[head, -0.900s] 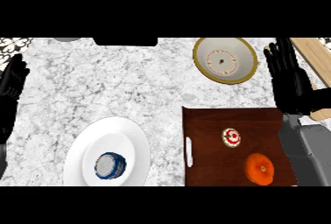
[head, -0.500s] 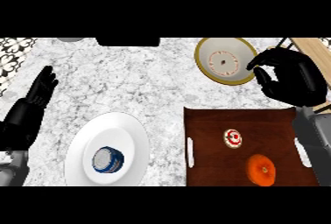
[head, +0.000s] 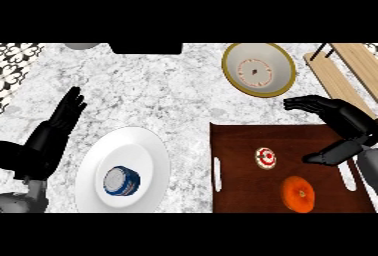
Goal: Pick the cupcake from the tray and place it in the tiered shelf
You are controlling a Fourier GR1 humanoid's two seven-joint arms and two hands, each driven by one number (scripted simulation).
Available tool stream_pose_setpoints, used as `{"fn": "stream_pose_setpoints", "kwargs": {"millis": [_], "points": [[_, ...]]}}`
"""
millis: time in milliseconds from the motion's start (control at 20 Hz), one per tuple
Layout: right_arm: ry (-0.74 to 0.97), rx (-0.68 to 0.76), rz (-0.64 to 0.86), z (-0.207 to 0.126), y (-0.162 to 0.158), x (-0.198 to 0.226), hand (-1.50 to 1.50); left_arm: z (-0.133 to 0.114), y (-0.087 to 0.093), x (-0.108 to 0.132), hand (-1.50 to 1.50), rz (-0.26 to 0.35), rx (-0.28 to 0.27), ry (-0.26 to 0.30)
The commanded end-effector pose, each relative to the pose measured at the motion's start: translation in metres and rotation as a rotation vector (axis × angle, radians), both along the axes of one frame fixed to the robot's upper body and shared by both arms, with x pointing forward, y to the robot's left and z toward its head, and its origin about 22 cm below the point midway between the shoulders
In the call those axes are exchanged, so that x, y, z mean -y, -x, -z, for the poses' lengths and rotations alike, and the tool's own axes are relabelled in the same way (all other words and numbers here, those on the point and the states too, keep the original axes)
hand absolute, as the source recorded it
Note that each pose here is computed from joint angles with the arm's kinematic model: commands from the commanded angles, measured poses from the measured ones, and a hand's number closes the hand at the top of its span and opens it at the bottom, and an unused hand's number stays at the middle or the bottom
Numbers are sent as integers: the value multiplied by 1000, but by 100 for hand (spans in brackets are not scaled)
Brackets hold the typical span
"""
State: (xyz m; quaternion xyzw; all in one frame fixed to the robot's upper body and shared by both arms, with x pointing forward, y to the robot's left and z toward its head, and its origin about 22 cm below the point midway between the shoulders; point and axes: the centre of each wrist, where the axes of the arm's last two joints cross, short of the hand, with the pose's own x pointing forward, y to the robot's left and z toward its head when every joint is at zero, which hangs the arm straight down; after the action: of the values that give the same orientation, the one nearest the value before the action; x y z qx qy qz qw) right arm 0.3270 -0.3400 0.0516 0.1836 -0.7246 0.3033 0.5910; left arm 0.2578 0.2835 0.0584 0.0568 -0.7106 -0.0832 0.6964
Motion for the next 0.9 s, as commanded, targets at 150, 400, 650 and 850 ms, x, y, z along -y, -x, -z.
{"fn": "stream_pose_setpoints", "kwargs": {"millis": [150, 400, 650, 850], "points": [[163, 74, -84, -48, -9, 46, -150, -6, 6, 13, 0, -6, -14, 18], [368, 175, -116, -59, -2, 40, -150, -3, 6, 4, 0, -4, -25, -7], [471, 159, -165, -67, 4, 8, -150, -9, -4, -3, 0, -34, -20, 15], [533, 149, -186, -58, 20, -22, -150, -9, 14, -1, 0, -21, -30, -16]]}}
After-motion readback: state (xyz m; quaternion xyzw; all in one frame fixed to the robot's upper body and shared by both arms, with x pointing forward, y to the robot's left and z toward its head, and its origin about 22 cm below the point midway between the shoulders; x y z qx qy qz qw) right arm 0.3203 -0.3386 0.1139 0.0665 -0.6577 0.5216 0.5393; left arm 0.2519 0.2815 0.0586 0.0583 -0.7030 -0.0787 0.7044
